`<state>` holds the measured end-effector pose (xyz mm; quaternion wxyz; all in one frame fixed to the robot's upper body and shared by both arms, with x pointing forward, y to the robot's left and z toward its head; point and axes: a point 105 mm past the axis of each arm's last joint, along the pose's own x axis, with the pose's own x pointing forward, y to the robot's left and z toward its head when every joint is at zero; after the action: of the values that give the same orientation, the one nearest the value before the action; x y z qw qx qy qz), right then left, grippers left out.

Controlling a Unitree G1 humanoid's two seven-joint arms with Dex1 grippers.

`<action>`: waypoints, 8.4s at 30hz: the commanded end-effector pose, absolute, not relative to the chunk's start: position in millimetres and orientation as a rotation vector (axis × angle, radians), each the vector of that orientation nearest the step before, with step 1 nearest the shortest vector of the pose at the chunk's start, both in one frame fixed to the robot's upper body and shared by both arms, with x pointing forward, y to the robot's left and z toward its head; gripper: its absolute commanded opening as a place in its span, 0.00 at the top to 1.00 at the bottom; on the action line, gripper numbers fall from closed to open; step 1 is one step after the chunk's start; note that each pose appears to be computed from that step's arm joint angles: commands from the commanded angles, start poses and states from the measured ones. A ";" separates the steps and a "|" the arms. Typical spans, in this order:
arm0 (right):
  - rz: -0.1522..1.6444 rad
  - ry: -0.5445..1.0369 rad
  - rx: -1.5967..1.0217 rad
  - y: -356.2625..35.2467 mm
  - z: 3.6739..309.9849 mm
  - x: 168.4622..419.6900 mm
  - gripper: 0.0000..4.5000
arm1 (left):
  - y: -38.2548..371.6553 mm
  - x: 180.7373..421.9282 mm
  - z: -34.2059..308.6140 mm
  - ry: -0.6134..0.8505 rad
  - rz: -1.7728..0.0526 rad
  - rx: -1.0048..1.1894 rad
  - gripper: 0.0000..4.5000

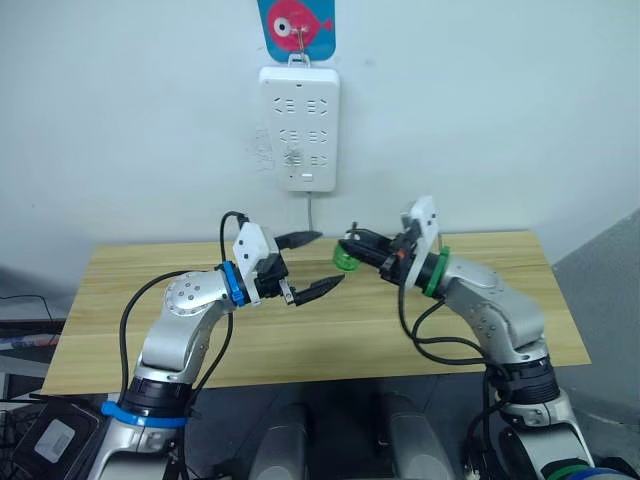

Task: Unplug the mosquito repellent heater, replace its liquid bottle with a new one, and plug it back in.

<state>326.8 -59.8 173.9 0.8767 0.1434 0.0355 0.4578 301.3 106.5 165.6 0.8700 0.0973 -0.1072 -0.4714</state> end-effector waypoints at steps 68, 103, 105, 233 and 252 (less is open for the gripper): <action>0.436 0.661 -0.150 -231.2 130.6 335.7 0.01 | 92.2 270.2 178.9 0.146 -1.323 -0.434 0.51; 0.281 0.980 -0.124 -276.1 43.9 343.3 0.01 | 95.2 251.7 166.3 0.211 -1.319 -0.369 0.51; 0.284 0.992 -0.125 -276.0 41.5 341.6 0.01 | 95.3 251.9 166.8 0.213 -1.320 -0.366 0.51; 1.286 0.793 0.553 -129.8 224.1 244.3 0.34 | 33.6 261.3 193.2 0.070 -1.612 -0.258 0.51; 1.281 0.787 0.571 -130.9 227.2 249.4 0.34 | 31.4 262.9 192.2 0.062 -1.598 -0.242 0.51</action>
<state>256.9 -136.7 222.8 0.7089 0.2623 0.3516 0.5524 266.7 32.3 180.6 0.6939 -0.1179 0.0551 -0.7082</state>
